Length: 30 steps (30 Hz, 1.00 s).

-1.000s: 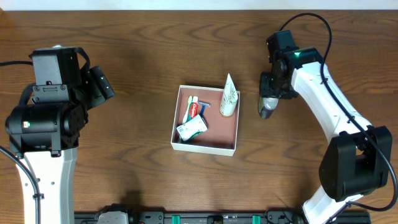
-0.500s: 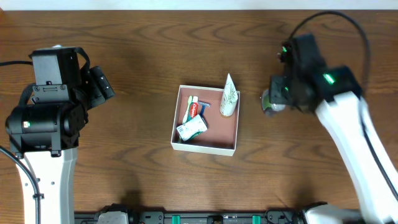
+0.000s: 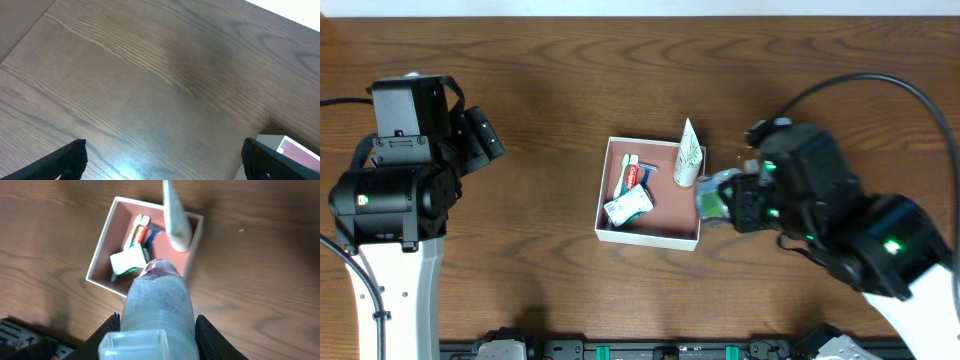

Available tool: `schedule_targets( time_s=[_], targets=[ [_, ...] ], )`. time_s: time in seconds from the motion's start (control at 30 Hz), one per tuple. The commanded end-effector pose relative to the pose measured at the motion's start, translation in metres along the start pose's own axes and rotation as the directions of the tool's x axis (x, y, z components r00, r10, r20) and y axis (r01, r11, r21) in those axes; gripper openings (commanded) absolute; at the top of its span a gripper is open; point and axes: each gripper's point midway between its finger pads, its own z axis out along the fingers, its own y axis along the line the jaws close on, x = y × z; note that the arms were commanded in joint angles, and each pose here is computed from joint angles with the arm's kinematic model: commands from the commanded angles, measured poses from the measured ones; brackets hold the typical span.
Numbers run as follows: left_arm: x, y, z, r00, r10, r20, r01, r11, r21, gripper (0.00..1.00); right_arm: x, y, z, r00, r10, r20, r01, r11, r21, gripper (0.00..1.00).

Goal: Pack container
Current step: 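Carry the foam bottle into the box beside the Pantene tube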

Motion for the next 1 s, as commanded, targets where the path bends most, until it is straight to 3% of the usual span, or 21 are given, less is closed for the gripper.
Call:
schedule_targets(
  time_s=[0.0, 0.43, 0.97],
  targets=[
    [-0.003, 0.004, -0.002, 1.0, -0.001, 0.012, 0.001, 1.0, -0.016, 0.98, -0.004, 0.019, 0.021, 0.999, 0.039, -0.026, -0.039, 0.999, -0.014, 0.22],
    [-0.003, 0.004, -0.002, 1.0, -0.001, 0.012, 0.001, 1.0, -0.016, 0.98, 0.015, 0.014, 0.133, 0.971, 0.097, -0.217, -0.054, 0.98, 0.194, 0.22],
    [-0.003, 0.004, -0.002, 1.0, -0.001, 0.012, 0.001, 1.0, -0.016, 0.98, 0.041, -0.006, 0.166, 0.959, 0.154, -0.239, -0.085, 0.958, 0.274, 0.27]
  ],
)
